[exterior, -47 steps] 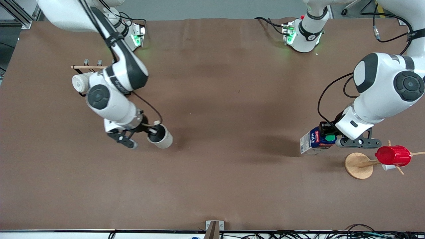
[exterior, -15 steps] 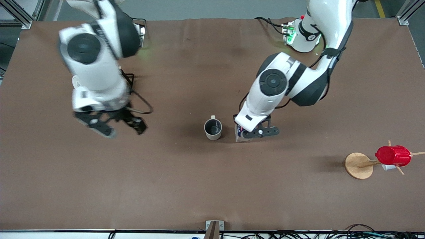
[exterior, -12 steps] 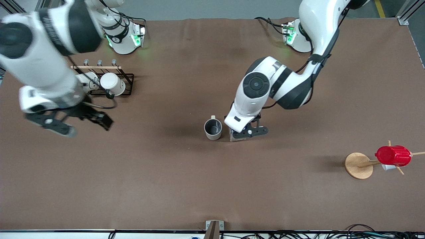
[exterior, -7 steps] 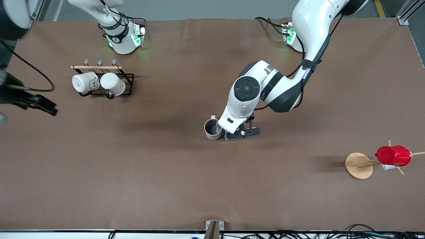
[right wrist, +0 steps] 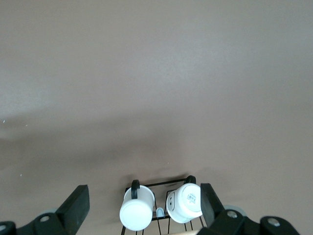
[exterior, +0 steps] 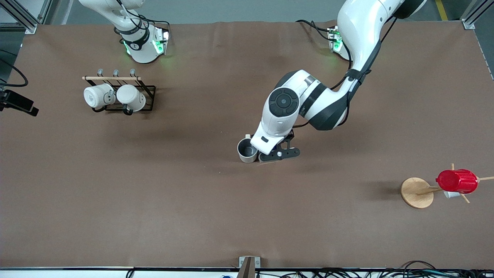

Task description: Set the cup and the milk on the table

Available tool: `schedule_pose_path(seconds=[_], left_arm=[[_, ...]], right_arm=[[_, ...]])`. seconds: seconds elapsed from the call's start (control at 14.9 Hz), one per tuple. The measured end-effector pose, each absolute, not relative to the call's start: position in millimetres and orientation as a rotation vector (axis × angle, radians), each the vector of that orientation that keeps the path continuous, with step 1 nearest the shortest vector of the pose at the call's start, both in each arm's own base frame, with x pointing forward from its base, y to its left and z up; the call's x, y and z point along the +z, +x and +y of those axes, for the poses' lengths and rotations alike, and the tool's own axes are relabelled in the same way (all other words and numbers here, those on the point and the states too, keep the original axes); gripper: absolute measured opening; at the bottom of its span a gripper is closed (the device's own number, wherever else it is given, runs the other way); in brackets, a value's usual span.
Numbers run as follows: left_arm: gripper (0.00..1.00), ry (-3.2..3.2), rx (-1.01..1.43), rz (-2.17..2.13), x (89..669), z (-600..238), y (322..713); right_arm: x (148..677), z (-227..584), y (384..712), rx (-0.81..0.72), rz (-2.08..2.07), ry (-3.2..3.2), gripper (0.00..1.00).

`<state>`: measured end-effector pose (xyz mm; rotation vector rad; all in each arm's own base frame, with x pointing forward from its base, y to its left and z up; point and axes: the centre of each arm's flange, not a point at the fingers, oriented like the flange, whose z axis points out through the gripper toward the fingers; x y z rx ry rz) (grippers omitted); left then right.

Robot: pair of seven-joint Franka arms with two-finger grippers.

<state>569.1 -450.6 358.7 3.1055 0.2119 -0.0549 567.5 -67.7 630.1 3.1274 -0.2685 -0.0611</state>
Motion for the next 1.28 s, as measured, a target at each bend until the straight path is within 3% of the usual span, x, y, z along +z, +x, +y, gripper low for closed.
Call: schedule_pose_path(seconds=[0.13,0.47,0.81,1.28], left_arm=[[0.99,3.146,0.010,0.207,377.5,-439.6,576.2],[1.00,3.220,0.236,0.313,490.1,-331.1,616.5],[1.00,3.272,0.286,0.186,596.7,-190.9,622.1],[1.00,3.211,0.112,0.034,642.6,-91.5,593.2]], right_arm=[[627.1,-59.0,566.3,-0.093,-0.239,3.146,1.00],[630.7,-44.3,563.3,-0.102,-0.197,3.152,1.00],[631.7,-44.2,560.9,-0.106,-0.196,3.152,1.00],[630.7,-44.0,559.9,-0.118,-0.195,3.152,1.00]])
